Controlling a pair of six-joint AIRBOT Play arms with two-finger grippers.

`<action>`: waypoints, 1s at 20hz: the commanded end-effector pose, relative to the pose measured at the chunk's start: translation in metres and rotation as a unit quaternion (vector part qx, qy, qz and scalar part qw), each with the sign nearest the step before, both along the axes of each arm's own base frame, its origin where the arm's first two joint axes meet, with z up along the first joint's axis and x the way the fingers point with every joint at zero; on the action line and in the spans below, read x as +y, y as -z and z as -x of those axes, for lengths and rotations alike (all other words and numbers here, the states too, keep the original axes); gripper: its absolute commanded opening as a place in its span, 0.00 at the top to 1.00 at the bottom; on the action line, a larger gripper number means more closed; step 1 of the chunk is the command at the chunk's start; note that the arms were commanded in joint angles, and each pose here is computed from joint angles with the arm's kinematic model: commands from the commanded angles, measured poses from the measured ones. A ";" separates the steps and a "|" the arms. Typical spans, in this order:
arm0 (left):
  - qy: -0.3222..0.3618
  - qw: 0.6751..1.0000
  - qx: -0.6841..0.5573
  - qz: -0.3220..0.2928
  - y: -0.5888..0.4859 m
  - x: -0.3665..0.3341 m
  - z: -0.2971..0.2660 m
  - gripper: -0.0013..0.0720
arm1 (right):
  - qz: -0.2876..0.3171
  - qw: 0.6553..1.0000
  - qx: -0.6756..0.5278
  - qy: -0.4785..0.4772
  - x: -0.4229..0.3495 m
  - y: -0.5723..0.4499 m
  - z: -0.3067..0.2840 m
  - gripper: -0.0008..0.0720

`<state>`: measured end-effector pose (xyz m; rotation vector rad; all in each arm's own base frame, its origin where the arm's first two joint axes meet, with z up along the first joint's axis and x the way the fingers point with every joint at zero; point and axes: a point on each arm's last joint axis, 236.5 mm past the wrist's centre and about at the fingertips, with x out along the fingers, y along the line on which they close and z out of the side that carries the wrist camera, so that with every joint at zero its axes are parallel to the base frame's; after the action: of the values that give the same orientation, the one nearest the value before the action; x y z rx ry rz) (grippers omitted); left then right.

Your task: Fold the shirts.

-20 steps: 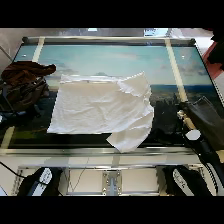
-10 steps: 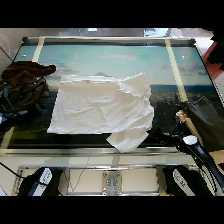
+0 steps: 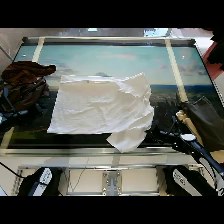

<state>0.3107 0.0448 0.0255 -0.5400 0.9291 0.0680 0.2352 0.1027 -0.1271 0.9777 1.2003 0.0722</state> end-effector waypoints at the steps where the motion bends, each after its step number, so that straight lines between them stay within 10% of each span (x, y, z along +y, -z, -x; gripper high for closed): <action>1: -0.054 0.998 0.009 0.006 0.004 0.014 0.000 0.13 | -0.016 1.000 -0.012 -0.015 0.009 -0.008 -0.001 0.95; 20: -0.271 0.934 0.163 0.167 0.132 0.001 0.046 0.20 | -0.021 0.998 -0.050 -0.044 0.016 -0.026 -0.002 0.95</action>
<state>0.2535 0.0413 -0.1039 -1.0766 1.1529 0.5029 0.2383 0.1174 -0.1022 0.9447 1.1502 0.2051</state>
